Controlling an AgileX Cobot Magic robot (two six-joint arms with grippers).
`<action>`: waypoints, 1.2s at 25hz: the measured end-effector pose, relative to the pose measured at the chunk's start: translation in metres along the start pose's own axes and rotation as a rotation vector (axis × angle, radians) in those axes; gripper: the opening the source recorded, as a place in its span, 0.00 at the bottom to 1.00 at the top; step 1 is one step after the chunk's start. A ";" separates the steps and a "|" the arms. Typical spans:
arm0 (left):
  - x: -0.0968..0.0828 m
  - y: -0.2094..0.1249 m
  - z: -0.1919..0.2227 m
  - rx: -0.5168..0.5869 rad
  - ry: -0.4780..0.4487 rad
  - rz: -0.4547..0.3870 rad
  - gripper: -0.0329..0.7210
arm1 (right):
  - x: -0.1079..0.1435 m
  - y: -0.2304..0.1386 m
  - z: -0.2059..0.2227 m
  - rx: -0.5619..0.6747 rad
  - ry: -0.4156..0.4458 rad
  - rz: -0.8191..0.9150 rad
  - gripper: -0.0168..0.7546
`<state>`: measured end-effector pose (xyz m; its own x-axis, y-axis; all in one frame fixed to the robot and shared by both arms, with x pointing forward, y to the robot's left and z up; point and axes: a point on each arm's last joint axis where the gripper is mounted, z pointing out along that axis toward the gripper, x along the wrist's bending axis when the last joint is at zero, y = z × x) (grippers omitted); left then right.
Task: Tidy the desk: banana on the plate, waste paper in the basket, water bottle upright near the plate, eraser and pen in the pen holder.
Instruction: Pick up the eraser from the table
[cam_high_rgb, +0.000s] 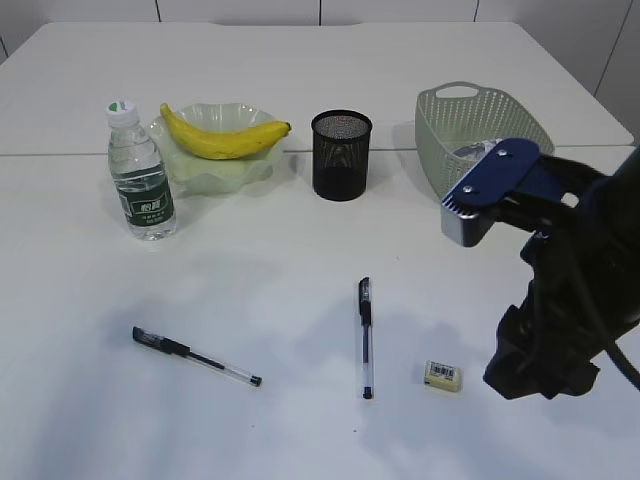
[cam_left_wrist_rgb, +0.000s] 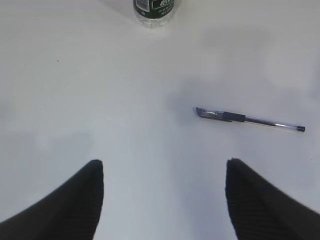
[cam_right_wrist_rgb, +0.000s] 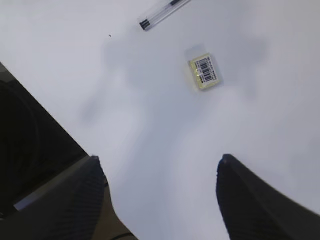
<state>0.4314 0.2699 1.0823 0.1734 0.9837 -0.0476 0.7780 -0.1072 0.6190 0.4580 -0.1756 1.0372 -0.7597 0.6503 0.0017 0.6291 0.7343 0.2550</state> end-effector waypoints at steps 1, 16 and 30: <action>0.000 0.000 0.000 0.000 0.000 0.000 0.76 | -0.001 0.001 0.005 0.016 0.006 -0.006 0.70; 0.000 0.000 0.000 0.002 0.002 0.002 0.74 | -0.016 0.018 0.070 0.092 0.037 -0.210 0.62; 0.000 0.000 0.000 0.002 0.004 0.005 0.74 | -0.026 0.026 0.107 0.085 -0.003 -0.338 0.62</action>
<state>0.4313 0.2703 1.0821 0.1742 0.9838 -0.0413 0.7786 -0.1120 0.6174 0.5123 -0.1524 0.9400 -0.9269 0.3684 -0.0718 0.3539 0.9216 0.1593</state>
